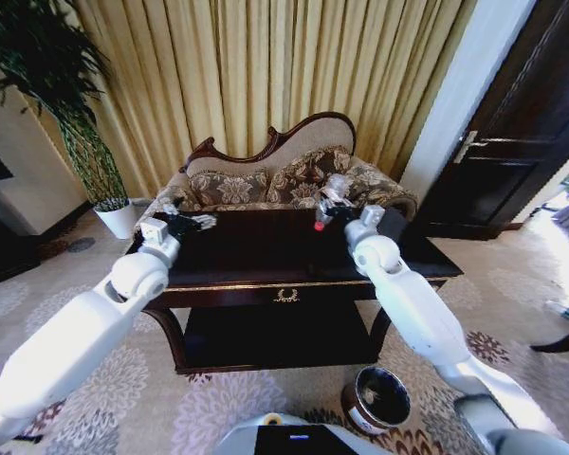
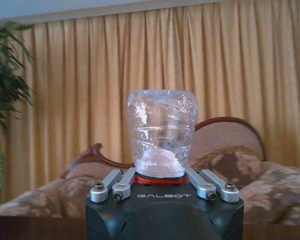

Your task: Move to the front of the table and place the trash on the table into the trash bin.

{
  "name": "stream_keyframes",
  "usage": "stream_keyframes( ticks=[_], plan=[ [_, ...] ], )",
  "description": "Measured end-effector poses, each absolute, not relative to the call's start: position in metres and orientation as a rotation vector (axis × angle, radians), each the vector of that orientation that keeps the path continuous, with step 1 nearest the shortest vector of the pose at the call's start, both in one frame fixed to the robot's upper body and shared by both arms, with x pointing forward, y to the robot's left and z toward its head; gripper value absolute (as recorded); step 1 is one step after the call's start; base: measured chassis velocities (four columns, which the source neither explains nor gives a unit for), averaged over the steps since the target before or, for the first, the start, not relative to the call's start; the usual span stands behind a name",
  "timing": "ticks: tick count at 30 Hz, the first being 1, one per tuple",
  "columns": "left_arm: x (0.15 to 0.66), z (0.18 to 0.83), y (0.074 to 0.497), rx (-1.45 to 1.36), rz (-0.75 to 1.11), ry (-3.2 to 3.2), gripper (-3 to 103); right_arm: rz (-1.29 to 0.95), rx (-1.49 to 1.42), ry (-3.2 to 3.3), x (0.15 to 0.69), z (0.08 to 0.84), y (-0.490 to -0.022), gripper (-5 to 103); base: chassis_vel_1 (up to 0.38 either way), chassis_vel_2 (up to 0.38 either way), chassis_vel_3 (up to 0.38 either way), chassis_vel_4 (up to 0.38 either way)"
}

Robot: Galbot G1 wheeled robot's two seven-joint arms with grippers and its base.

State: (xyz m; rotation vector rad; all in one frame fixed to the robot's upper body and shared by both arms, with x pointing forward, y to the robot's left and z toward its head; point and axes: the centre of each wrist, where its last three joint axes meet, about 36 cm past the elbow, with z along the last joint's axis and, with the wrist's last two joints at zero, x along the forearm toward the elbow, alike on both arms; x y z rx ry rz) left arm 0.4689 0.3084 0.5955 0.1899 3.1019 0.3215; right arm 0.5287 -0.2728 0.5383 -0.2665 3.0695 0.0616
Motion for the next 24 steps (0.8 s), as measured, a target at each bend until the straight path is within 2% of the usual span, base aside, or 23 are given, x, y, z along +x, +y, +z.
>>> stream_keyframes(
  ticks=[5,10,12,13,24],
  plan=[
    [0.472,0.592,0.349,0.085,0.286,3.171,100,-0.055,-0.201,3.063,0.512,0.525,-0.299,25,0.000,0.000,0.000,0.000],
    [0.470,0.587,0.379,0.102,0.231,3.193,100,-0.086,-0.160,3.066,0.503,0.523,-0.316,25,0.000,0.000,0.000,0.000],
    [0.466,0.596,0.427,0.097,0.112,3.199,100,-0.094,-0.120,3.066,0.487,0.527,-0.336,25,0.000,0.000,0.000,0.000],
    [0.464,0.599,0.435,0.098,0.080,3.202,100,-0.094,-0.117,3.066,0.483,0.528,-0.339,25,0.000,0.000,0.000,0.000],
    [0.439,0.593,0.463,0.119,-0.002,3.250,100,-0.094,-0.146,3.080,0.446,0.536,-0.338,25,0.000,0.000,0.000,0.000]
  ],
)
